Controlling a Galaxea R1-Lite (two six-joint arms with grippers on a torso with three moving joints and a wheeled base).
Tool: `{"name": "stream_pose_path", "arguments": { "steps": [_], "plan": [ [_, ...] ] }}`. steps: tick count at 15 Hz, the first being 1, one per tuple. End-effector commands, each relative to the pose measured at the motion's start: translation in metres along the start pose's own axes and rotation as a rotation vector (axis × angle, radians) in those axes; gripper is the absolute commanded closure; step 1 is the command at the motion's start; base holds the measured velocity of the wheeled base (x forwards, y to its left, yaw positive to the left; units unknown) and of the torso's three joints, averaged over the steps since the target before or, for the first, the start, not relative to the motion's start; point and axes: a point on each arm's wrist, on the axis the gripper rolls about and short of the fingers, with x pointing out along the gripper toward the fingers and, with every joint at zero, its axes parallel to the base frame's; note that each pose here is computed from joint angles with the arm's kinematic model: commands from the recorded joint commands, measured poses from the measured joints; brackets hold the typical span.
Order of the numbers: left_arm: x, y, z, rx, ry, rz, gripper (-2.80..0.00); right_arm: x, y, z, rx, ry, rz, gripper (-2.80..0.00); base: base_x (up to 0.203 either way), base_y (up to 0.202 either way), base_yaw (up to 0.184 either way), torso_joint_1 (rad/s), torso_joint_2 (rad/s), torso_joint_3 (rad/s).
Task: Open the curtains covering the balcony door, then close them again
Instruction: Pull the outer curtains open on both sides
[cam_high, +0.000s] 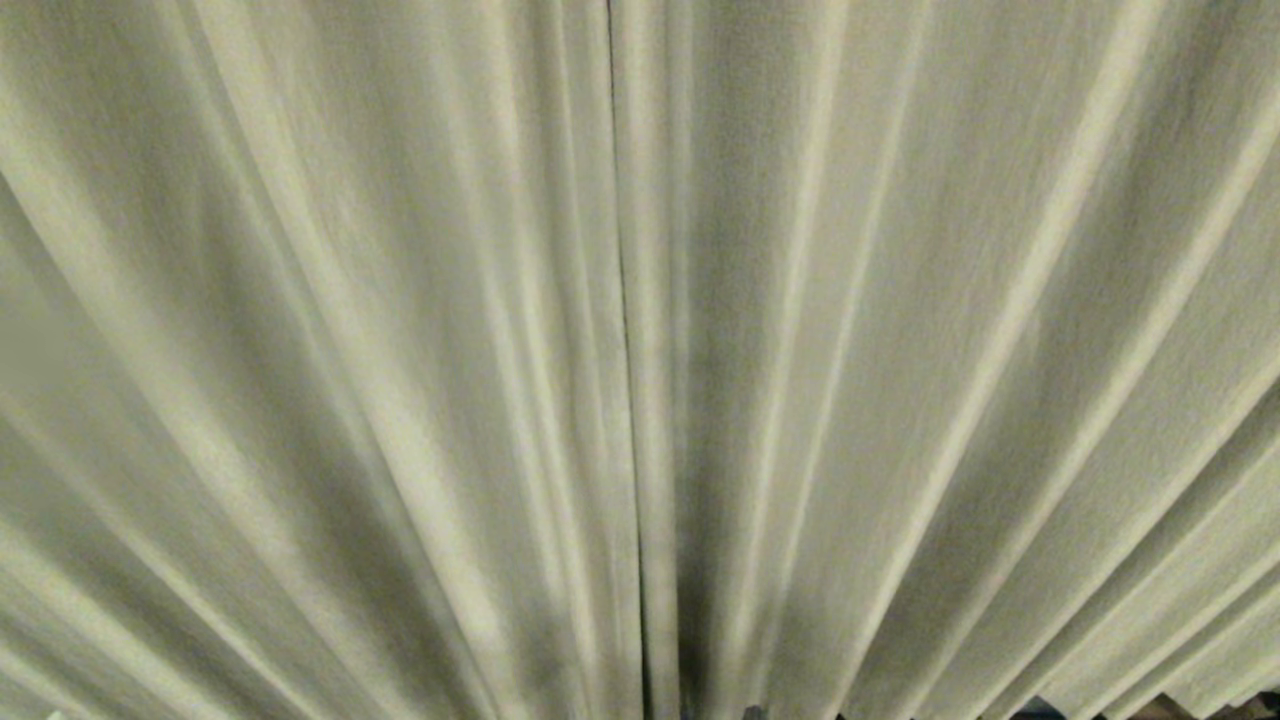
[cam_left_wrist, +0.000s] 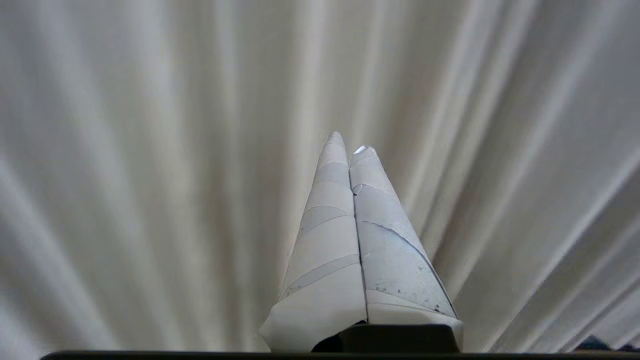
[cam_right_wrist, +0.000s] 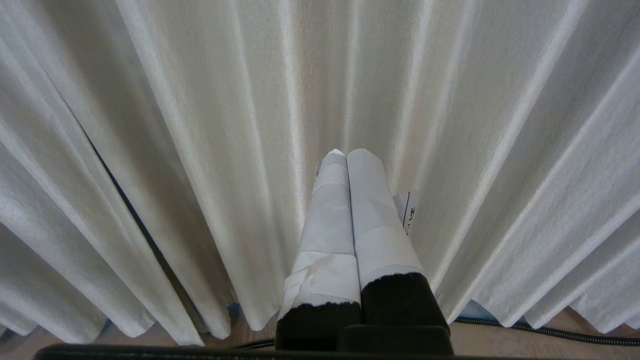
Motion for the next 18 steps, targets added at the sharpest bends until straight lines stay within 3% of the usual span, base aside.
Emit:
{"name": "stream_pose_path", "arguments": {
  "steps": [1,8,12,18],
  "plan": [
    [-0.002,-0.002,0.012,0.004,-0.034,-0.015,0.0,0.0,0.0,0.0,0.0,-0.001,0.001,0.0,0.0,0.0,0.0,0.0,0.0,0.0],
    [0.014,-0.007,0.079,0.002,-0.02,-0.027,0.0,0.0,0.0,0.0,0.0,-0.001,0.001,0.0,0.0,0.0,0.0,0.0,0.0,0.0],
    [0.039,-0.01,0.12,-0.003,0.014,-0.12,0.0,0.0,0.0,0.0,0.0,-0.001,0.001,0.0,0.0,0.0,0.0,0.0,0.0,0.0],
    [0.094,-0.012,0.158,-0.013,0.04,-0.271,0.0,0.0,0.0,0.0,0.0,-0.001,0.001,0.0,0.0,0.0,0.0,0.0,0.0,0.0]
  ]
}}
